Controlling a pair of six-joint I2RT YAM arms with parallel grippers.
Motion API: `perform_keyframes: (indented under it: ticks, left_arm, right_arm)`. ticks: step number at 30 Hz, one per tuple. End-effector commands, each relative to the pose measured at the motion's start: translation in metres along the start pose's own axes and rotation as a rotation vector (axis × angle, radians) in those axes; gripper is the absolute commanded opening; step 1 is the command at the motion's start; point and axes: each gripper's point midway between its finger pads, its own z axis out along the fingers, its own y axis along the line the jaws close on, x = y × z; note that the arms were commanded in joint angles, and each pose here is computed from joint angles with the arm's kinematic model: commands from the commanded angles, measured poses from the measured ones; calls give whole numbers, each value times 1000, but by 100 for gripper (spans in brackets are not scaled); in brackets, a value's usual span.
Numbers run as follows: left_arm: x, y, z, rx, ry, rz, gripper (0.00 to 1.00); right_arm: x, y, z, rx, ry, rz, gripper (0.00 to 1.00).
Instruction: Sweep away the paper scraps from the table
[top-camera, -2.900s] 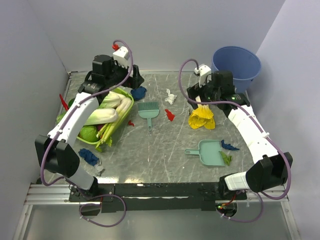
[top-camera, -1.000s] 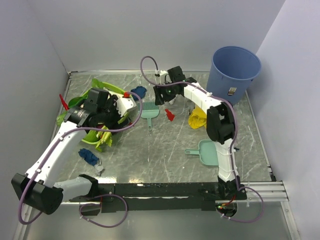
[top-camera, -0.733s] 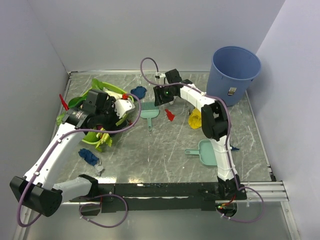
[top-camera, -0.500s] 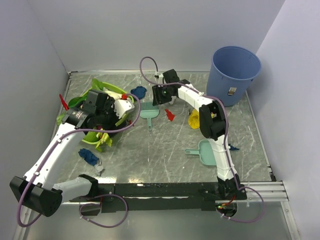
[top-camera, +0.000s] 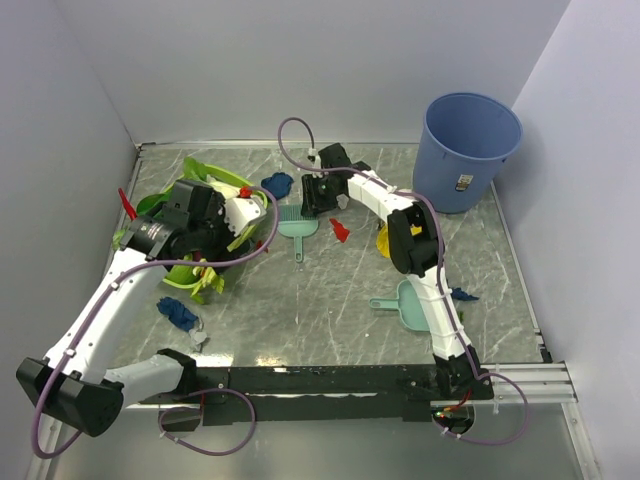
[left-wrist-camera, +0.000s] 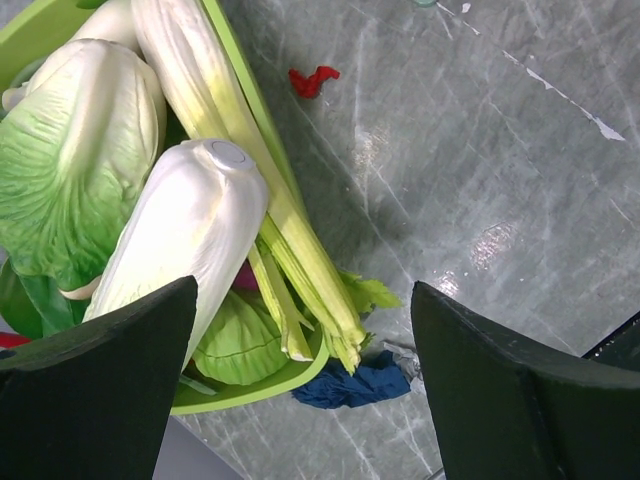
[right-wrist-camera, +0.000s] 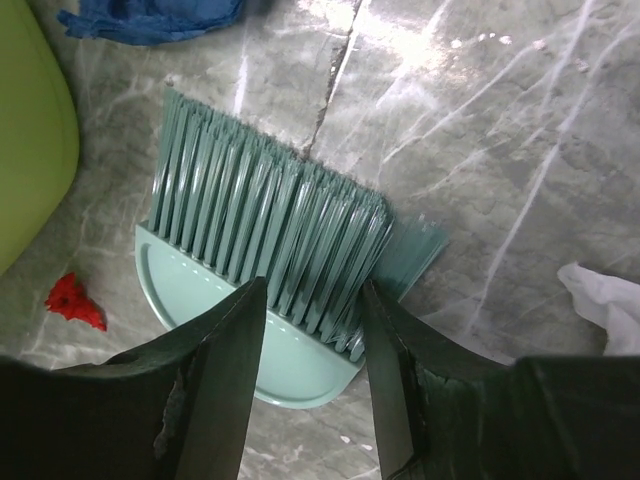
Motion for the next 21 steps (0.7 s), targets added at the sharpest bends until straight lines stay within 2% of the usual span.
perform_keyframes:
  ticks: [1, 6, 10, 12, 15, 21]
  left_arm:
    - [-17, 8, -14, -46, -68, 20, 92]
    - [-24, 1, -4, -6, -121, 5, 92]
    - [-41, -3, 11, 5, -218, -105, 90]
    - [-57, -4, 20, 11, -318, -169, 91]
    - [-77, -17, 29, 44, -409, -152, 91]
    - [-88, -43, 72, 106, -363, -126, 89]
  right_arm:
    - [25, 12, -4, -22, 69, 17, 51]
    - [63, 16, -15, -38, 153, 9, 50]
    - [55, 10, -36, -2, 134, -13, 52]
    - [54, 9, -51, 3, 124, -19, 52]
    - [53, 17, -75, -14, 103, -58, 52]
    - [27, 31, -142, -60, -32, -74, 55]
